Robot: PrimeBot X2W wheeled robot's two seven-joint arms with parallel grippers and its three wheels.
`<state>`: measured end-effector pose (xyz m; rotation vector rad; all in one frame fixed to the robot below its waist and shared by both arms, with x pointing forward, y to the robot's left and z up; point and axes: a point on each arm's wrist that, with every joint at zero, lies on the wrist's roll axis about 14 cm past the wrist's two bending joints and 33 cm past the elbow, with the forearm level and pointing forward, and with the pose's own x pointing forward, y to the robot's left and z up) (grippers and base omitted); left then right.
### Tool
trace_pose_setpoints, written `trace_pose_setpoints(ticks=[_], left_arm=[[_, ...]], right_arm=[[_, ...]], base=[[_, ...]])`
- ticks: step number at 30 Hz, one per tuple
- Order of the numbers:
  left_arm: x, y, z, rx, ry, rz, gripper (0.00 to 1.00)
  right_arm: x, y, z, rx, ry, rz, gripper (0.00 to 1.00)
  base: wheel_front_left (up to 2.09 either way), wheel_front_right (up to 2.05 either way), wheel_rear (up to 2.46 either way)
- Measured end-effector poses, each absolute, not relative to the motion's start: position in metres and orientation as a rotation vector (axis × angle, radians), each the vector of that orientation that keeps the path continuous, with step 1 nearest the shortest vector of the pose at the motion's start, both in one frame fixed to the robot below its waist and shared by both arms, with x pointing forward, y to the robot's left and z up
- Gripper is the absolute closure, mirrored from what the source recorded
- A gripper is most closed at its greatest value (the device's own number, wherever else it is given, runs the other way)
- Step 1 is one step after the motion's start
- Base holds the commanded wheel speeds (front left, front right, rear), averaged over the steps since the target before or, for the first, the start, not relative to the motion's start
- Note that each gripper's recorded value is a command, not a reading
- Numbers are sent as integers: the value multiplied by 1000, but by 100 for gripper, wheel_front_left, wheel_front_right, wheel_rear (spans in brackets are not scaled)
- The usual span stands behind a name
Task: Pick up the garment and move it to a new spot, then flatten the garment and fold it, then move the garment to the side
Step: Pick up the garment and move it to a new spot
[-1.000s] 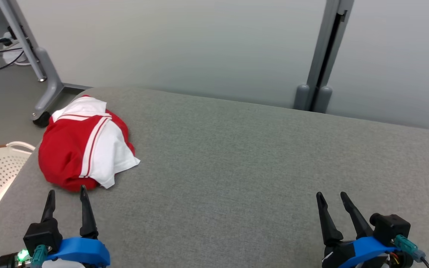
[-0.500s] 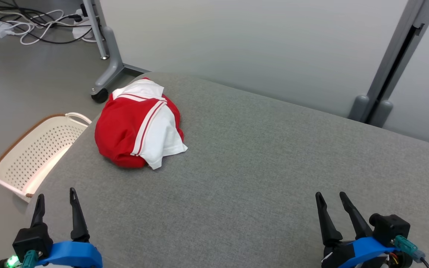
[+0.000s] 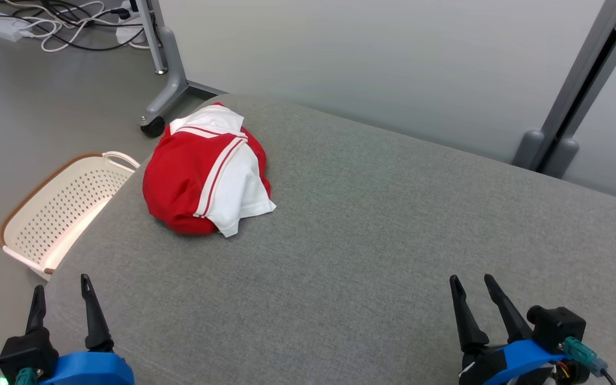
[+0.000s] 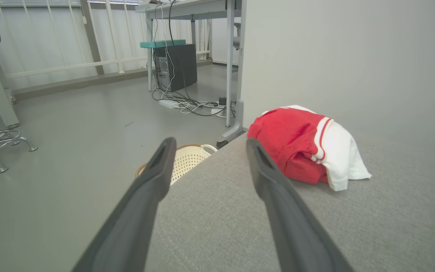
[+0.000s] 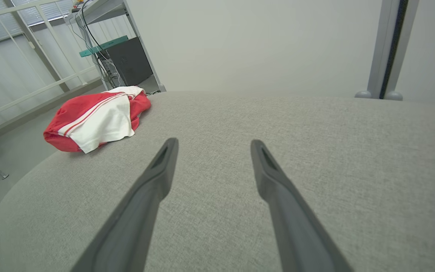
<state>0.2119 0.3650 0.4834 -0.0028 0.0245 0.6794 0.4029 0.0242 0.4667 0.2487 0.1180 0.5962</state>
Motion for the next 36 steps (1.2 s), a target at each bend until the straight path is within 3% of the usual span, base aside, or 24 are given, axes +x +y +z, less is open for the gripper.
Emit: trace_pose_setpoints(ticks=[8, 20, 28, 36], left_arm=[[262, 372, 506, 23, -20, 620, 0], [428, 382, 546, 100, -90, 460, 0], [500, 378, 488, 102, 167, 365, 0], [492, 375, 400, 21, 603, 334, 0]], right_arm=[[418, 2, 460, 237, 110, 532, 0], [458, -73, 437, 164, 92, 329, 0], [469, -119, 425, 111, 88, 215, 0], [469, -136, 421, 98, 92, 172, 0]], base=[[0, 0, 0], [0, 0, 0], [0, 0, 0], [0, 0, 0]])
